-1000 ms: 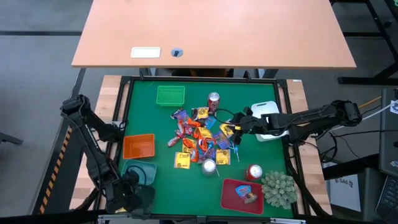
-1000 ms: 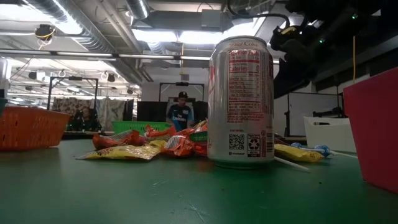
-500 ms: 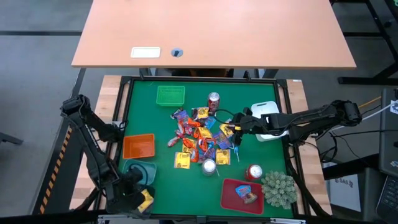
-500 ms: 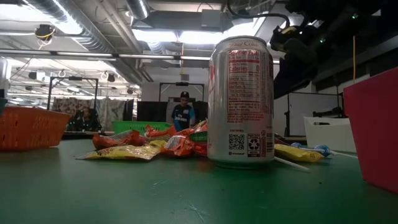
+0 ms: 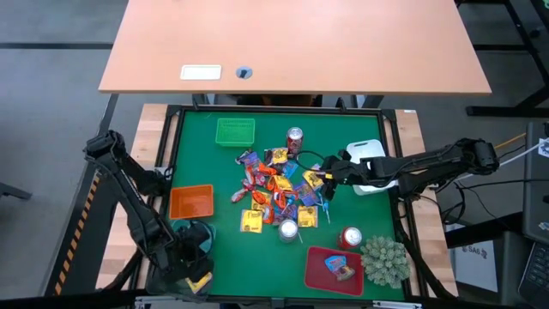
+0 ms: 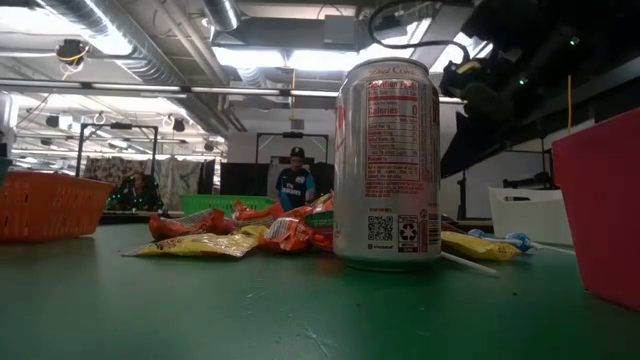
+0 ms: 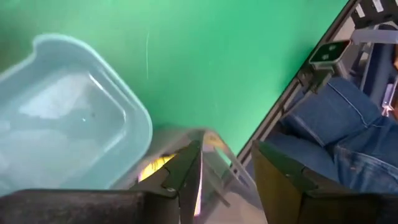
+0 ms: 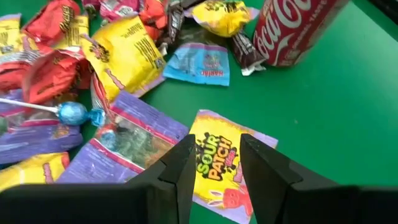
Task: Sort candy
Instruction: Put the yellow candy into the black bin
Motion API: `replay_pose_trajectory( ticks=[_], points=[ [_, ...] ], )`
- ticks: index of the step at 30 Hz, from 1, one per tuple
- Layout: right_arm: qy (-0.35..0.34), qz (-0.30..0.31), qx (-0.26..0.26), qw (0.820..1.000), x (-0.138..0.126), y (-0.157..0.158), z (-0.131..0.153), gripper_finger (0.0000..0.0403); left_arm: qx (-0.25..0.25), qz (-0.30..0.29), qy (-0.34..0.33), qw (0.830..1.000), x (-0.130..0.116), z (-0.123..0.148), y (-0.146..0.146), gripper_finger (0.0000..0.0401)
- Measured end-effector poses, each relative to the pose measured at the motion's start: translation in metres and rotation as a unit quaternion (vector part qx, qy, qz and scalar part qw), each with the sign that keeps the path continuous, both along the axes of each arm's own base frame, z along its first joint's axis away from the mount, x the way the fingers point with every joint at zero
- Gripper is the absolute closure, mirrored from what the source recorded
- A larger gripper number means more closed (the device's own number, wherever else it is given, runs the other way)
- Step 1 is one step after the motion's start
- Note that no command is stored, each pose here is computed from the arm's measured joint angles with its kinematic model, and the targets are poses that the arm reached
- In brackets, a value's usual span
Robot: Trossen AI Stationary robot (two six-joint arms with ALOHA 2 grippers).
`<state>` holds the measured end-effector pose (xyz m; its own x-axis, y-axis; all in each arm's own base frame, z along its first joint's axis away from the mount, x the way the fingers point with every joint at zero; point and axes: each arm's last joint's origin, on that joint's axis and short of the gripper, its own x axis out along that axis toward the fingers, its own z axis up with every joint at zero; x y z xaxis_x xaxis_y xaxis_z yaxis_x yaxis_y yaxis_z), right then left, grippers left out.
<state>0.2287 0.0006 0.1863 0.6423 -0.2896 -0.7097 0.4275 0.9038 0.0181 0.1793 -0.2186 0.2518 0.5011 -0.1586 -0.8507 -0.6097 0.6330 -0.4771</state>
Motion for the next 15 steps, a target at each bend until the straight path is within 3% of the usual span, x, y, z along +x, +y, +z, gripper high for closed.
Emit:
replay_pose_trajectory(
  ticks=[15],
  points=[
    [0.006, 0.0, 0.0, 1.0, 0.009, 0.001, -0.012, 0.0278, 0.078, -0.056, -0.019, 0.995, 0.03, 0.0, 0.029, 0.0277]
  ],
)
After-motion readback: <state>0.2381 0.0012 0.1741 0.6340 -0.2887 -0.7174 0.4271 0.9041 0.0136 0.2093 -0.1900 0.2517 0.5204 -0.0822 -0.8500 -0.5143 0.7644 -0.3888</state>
